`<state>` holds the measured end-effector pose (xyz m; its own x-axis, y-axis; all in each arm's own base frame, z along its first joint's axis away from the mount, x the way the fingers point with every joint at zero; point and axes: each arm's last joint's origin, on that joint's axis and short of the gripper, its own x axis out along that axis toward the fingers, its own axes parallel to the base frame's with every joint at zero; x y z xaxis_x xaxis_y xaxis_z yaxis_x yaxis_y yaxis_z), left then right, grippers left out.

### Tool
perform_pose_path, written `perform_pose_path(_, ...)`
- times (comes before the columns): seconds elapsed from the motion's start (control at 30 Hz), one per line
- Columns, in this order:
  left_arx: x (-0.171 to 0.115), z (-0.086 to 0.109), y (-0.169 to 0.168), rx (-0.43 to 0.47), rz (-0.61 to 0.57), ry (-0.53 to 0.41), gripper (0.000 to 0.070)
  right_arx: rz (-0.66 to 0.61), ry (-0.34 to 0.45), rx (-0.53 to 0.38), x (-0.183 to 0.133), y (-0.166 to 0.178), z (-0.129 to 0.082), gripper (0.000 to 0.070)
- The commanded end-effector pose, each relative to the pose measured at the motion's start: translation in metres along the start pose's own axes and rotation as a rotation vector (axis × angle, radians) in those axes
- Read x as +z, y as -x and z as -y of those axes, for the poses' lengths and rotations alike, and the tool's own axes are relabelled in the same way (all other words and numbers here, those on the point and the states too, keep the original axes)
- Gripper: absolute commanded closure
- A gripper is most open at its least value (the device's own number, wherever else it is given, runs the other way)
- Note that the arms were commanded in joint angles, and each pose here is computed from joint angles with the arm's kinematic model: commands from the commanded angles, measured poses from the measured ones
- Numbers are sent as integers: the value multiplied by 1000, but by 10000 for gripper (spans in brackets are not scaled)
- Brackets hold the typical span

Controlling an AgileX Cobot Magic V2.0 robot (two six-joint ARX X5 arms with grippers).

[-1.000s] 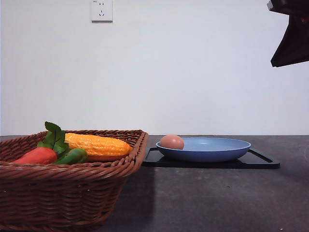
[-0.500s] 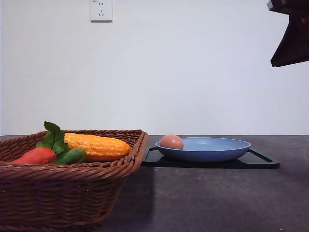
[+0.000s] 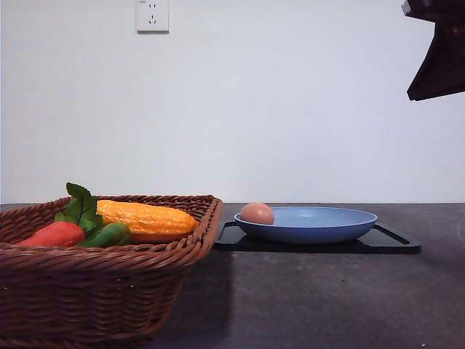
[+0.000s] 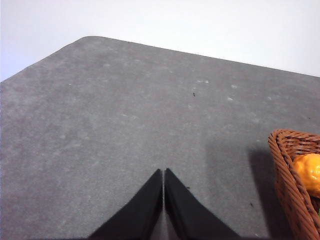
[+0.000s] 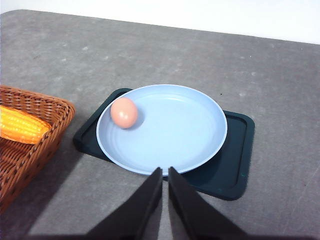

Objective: Transfer egg from basket to plate and serve

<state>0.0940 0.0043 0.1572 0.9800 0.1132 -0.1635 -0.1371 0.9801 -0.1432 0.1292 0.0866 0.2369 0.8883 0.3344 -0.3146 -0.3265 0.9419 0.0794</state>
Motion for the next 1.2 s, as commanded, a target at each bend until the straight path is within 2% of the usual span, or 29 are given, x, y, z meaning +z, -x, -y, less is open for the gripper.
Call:
perform_pose_path(0.0,-8,-1,-2,5,-39,8,700,16,-15,7,4,1,-2,700)
perform_pose_path(0.5,-7,-1,-2,3,-27,9,700,16,-14,7,4,1,-2,700)
perform_pose_path(0.53,-7,-1,-2,3,-27,9,700,16,-6,6,4,1,-2,700)
perform_pose_path(0.6,-7,-1,-2,3,-27,9,700,22,68,-9,5,2,-1,700)
perform_pose_path(0.77,-7,-1,-2,3,-27,9,700,105,178,-100,6,23,15,700)
perform_pose_path(0.87,-7,-1,-2,3,-27,9,700,165,157,-132,0,29,30,700)
perform_pose_path(1.03,-7,-1,-2,3,-27,9,700,188,120,-131,-25,34,51,700)
perform_pose_path(1.17,-7,-1,-2,3,-27,9,700,204,99,-212,-47,36,62,700)
